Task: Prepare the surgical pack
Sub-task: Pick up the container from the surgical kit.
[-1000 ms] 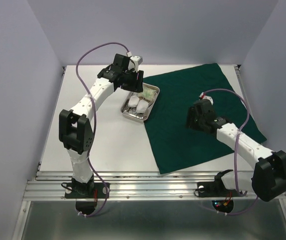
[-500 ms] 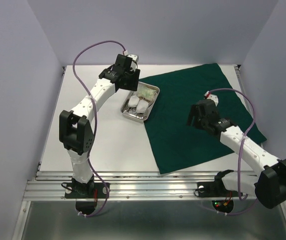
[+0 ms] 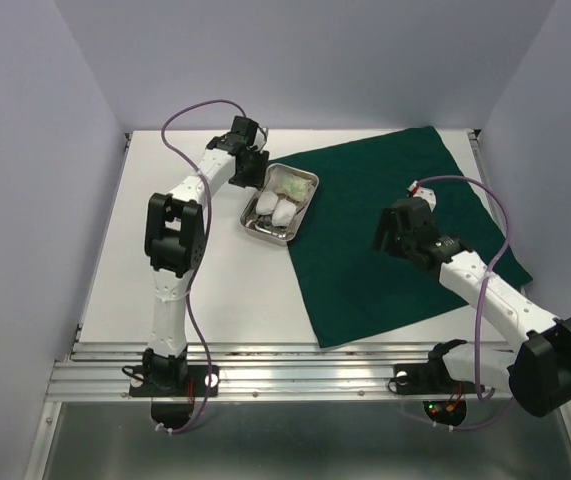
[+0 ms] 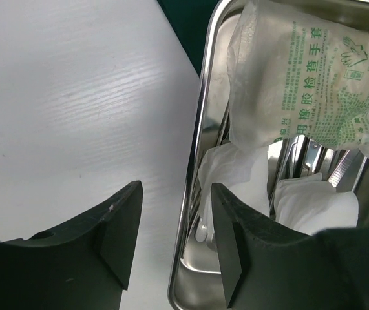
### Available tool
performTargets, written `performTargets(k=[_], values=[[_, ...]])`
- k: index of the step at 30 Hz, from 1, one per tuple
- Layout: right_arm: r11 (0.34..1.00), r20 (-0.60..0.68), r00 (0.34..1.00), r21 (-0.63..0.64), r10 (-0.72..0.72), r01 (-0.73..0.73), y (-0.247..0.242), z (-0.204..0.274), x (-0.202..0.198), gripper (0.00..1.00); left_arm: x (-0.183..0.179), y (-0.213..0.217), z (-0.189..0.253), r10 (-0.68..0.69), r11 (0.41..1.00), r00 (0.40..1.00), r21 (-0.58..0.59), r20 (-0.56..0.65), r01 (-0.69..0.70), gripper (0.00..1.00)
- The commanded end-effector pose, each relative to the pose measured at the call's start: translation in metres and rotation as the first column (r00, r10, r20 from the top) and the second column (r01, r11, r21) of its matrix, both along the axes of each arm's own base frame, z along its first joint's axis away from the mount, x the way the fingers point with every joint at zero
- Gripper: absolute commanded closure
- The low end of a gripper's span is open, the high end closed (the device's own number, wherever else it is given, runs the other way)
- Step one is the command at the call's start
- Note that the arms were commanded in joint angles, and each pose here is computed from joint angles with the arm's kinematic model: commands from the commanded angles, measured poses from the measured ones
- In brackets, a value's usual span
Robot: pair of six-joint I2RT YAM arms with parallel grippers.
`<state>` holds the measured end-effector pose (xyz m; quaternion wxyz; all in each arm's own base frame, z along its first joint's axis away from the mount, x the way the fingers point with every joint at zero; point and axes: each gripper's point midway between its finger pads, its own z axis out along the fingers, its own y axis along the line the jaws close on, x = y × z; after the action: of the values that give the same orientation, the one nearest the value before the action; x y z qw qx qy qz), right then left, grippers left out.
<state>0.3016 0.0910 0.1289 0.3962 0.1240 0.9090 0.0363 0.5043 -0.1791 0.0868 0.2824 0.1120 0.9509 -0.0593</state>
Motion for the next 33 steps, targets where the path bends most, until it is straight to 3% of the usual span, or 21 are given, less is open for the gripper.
performTargets(k=[1,11,18,26,29,30,33], values=[[1.0,0.05,0.999,0.015,-0.021,0.02,0.0,0.02,0.011,0.22,0.015,-0.012,0.038,-0.049,0.996,0.995,-0.064,0.082,0.055,0.43],[1.0,0.043,0.999,0.02,-0.016,0.015,0.001,0.019,0.009,0.22,0.029,-0.018,0.014,-0.062,0.995,0.997,-0.075,0.048,0.066,0.49],[1.0,0.037,0.999,0.018,-0.019,0.018,0.0,0.016,0.007,0.22,0.037,-0.014,0.002,-0.083,0.995,0.996,-0.055,0.039,0.085,0.62],[1.0,0.039,0.999,0.02,-0.018,0.017,0.001,0.018,0.008,0.22,0.04,-0.014,-0.002,-0.084,0.995,0.996,-0.047,0.033,0.085,0.69],[1.0,0.045,0.999,0.024,-0.019,0.018,0.001,0.02,0.009,0.22,0.039,-0.014,-0.003,-0.078,0.996,0.997,-0.048,0.029,0.079,0.84],[1.0,0.043,0.999,0.027,-0.018,0.017,0.002,0.019,0.009,0.22,0.039,-0.013,-0.003,-0.069,0.997,0.997,-0.045,0.026,0.07,0.97],[1.0,0.039,0.999,0.026,-0.017,0.016,0.002,0.018,0.008,0.22,0.04,-0.012,0.001,-0.05,0.998,0.998,-0.045,0.027,0.051,1.0]])
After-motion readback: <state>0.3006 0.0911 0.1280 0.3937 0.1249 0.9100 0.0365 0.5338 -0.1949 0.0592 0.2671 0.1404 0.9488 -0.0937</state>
